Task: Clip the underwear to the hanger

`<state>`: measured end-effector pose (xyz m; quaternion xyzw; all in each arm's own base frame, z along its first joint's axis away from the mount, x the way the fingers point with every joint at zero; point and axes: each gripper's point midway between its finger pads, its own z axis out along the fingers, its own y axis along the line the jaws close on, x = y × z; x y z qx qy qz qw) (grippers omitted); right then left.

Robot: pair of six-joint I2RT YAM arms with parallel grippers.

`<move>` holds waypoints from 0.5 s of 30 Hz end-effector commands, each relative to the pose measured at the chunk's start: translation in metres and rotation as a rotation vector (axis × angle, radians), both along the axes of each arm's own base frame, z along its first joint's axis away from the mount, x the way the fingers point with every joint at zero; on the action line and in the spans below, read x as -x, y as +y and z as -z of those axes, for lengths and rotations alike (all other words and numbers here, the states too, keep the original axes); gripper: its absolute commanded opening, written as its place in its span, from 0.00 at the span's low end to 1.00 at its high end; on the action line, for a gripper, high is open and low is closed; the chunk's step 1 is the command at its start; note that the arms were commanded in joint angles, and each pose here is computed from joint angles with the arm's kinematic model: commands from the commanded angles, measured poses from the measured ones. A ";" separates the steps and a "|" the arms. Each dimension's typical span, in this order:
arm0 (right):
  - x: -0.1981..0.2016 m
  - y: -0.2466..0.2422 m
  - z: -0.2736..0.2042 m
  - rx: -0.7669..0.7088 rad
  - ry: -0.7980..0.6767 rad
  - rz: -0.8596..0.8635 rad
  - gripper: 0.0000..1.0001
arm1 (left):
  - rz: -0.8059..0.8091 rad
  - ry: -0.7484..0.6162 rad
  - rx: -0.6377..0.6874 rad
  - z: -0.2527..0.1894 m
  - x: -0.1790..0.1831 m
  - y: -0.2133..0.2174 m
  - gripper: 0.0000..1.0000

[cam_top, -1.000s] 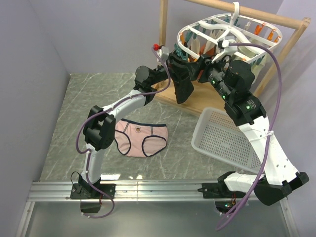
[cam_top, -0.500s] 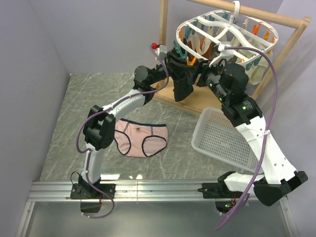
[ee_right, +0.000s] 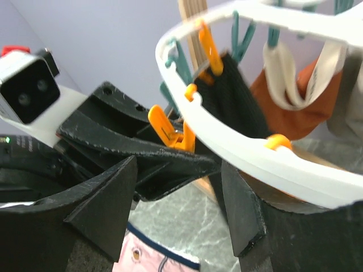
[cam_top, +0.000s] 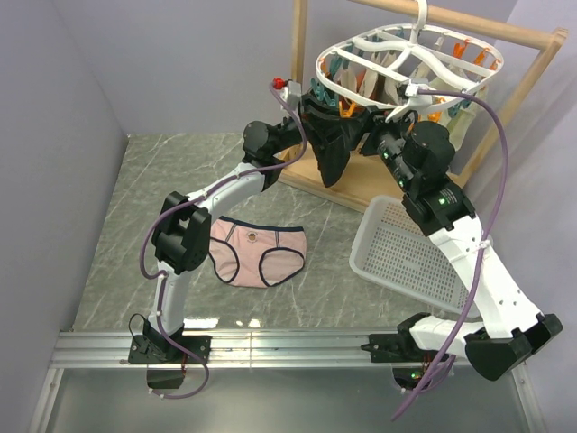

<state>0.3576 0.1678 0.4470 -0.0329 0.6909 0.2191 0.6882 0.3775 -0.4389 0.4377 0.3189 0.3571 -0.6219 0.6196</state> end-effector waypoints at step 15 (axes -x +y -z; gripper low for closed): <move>-0.003 -0.003 -0.034 -0.032 -0.190 0.035 0.64 | 0.037 -0.116 0.065 -0.033 0.020 0.008 0.00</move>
